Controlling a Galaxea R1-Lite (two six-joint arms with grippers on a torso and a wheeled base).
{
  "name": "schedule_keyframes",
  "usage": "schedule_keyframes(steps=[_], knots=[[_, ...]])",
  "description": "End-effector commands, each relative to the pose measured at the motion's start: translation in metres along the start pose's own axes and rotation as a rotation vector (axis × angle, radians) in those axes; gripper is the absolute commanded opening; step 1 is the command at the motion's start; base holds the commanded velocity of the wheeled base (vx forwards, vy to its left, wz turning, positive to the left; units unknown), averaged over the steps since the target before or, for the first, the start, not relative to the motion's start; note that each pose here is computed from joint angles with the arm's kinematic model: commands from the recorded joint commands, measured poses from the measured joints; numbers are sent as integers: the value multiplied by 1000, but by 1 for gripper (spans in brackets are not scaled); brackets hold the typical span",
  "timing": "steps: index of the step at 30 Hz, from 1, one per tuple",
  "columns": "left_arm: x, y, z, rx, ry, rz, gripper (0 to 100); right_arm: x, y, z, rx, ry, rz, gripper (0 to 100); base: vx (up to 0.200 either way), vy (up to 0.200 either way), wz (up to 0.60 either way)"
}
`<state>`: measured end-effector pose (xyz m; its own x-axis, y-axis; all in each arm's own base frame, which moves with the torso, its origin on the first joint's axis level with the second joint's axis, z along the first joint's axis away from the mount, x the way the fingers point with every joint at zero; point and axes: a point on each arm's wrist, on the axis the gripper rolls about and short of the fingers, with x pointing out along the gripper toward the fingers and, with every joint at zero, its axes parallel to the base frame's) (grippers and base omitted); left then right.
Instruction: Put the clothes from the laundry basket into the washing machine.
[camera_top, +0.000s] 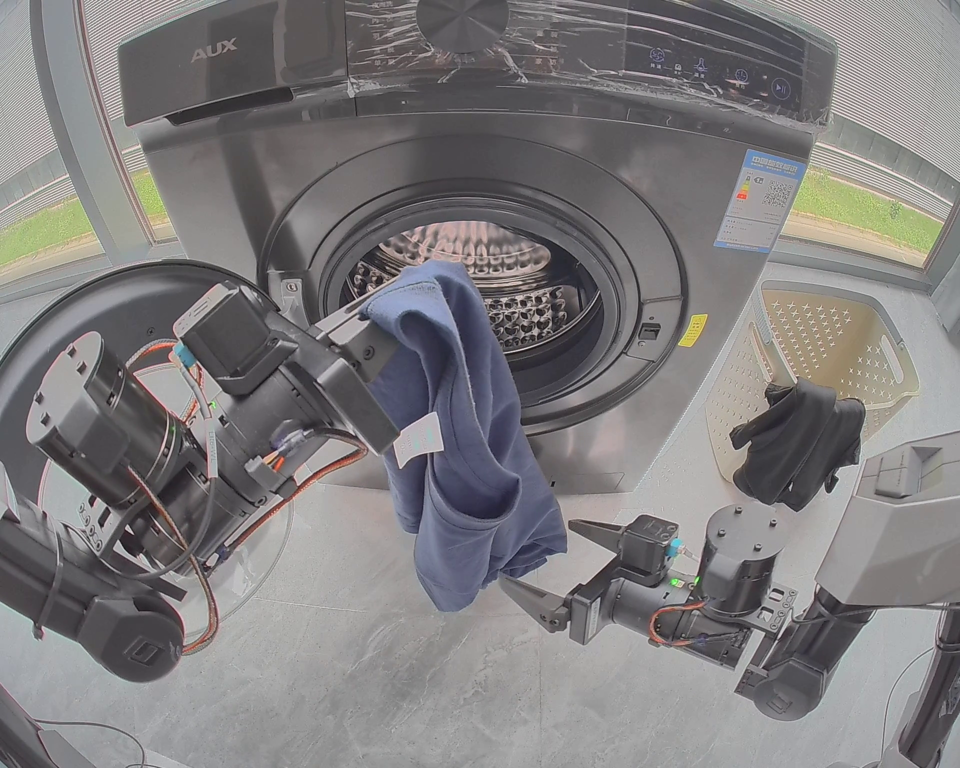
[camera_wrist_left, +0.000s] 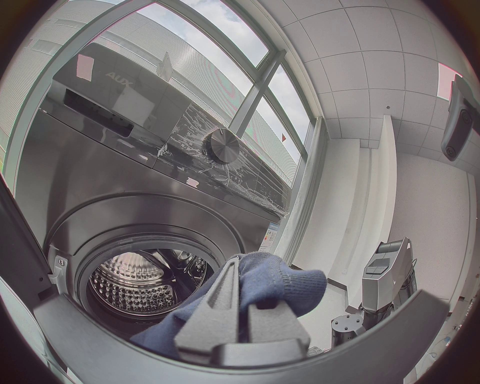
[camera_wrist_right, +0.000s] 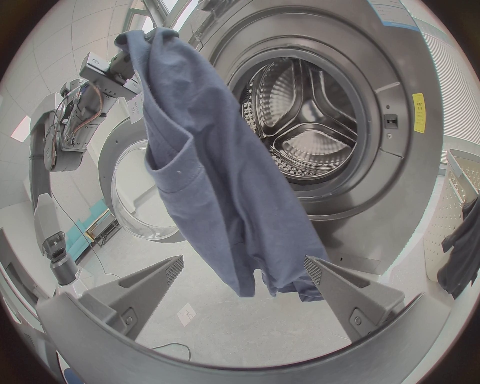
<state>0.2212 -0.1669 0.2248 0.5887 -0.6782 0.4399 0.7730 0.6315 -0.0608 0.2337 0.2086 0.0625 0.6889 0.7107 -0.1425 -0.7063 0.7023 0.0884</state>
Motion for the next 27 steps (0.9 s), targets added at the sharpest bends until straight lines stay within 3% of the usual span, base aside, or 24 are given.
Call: schedule_keyframes(steps=[1,5,11,14,27], knots=[[0,0,0,0,1,1,0,25,13,-12,-5,3,43,100,0,0,0],[0,0,1,0,-4,-1,0,53,13,-17,-7,-28,38,100,0,0,0],[-1,-3,4,1,-12,-8,0,88,-12,-14,-3,-98,-76,100,0,0,0],[-1,-3,4,0,-10,-9,0,93,-20,-5,-3,-139,-95,100,0,0,0],[-2,-8,2,-6,-3,-25,0,122,-27,-6,-5,-199,-121,100,0,0,0]])
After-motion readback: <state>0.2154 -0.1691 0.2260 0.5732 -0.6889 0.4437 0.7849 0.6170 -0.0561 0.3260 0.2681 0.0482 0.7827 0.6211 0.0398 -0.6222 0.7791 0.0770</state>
